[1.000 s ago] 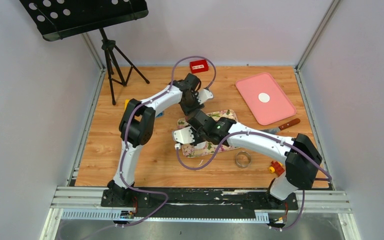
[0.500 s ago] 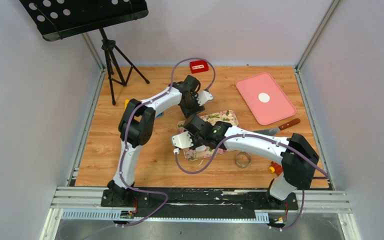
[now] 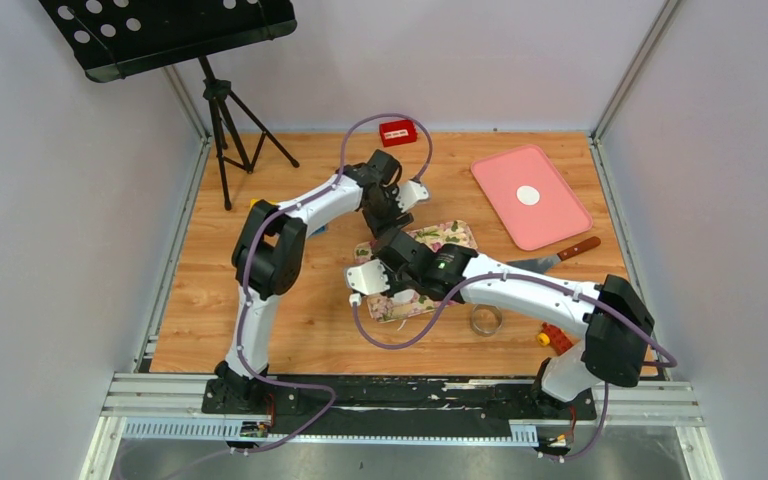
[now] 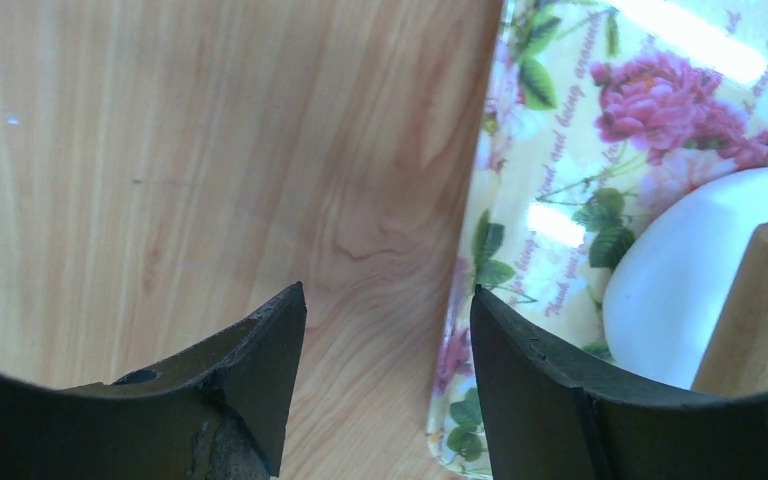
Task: Roll out the dumpling wrappers from the dough
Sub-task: Flatten out the dough on the work surface.
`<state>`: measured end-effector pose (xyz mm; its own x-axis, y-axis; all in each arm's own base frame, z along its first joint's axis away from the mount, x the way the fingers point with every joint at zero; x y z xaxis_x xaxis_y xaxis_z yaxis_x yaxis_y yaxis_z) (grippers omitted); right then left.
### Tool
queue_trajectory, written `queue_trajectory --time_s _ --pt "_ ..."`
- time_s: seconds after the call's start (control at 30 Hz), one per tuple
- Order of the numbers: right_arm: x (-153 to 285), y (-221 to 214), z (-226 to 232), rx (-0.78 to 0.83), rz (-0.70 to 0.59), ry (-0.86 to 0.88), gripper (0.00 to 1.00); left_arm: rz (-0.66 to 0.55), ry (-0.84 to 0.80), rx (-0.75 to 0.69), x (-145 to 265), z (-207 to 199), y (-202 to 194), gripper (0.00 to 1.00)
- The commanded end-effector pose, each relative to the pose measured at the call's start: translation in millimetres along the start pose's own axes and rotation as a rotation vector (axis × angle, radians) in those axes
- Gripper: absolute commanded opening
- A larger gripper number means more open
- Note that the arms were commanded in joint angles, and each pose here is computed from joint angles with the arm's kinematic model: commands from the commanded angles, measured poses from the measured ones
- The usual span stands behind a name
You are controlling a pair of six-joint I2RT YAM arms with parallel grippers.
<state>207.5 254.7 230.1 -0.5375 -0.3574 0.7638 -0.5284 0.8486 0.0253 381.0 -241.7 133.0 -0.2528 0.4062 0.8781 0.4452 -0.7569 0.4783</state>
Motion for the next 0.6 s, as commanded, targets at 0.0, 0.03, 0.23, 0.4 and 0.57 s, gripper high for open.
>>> queue_trajectory --time_s 0.0,0.03,0.23,0.4,0.57 --pt "3.8 1.2 -0.7 -0.022 0.007 -0.040 0.00 0.025 -0.036 -0.030 0.5 -13.8 -1.7 0.67" --pt "1.1 1.4 2.4 -0.018 0.009 -0.028 0.00 0.035 -0.032 -0.029 -2.7 -13.6 -3.1 0.66" --pt "-3.0 3.1 15.5 -0.005 0.011 0.024 0.00 0.090 -0.036 -0.026 -15.2 -13.8 -12.0 0.64" --pt "-9.2 5.3 28.1 -0.009 0.016 0.065 0.00 0.123 -0.020 -0.023 -25.2 -14.4 -17.8 0.54" --pt "-14.8 6.5 38.1 -0.019 0.025 0.087 0.00 0.155 -0.023 -0.027 -35.0 -17.8 -24.6 0.38"
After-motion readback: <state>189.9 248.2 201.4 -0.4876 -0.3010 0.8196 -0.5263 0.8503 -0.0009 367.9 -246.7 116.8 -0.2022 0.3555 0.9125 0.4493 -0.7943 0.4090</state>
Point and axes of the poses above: each gripper's point midway between its finger pads, its own x axis back along the fingers, its own z axis along the line the jaws close on, y = z × x, the point moved 10 cm from there along x, back along the fingers, and after that the axes turned 10 degrees about x, right-handed, at the moved point
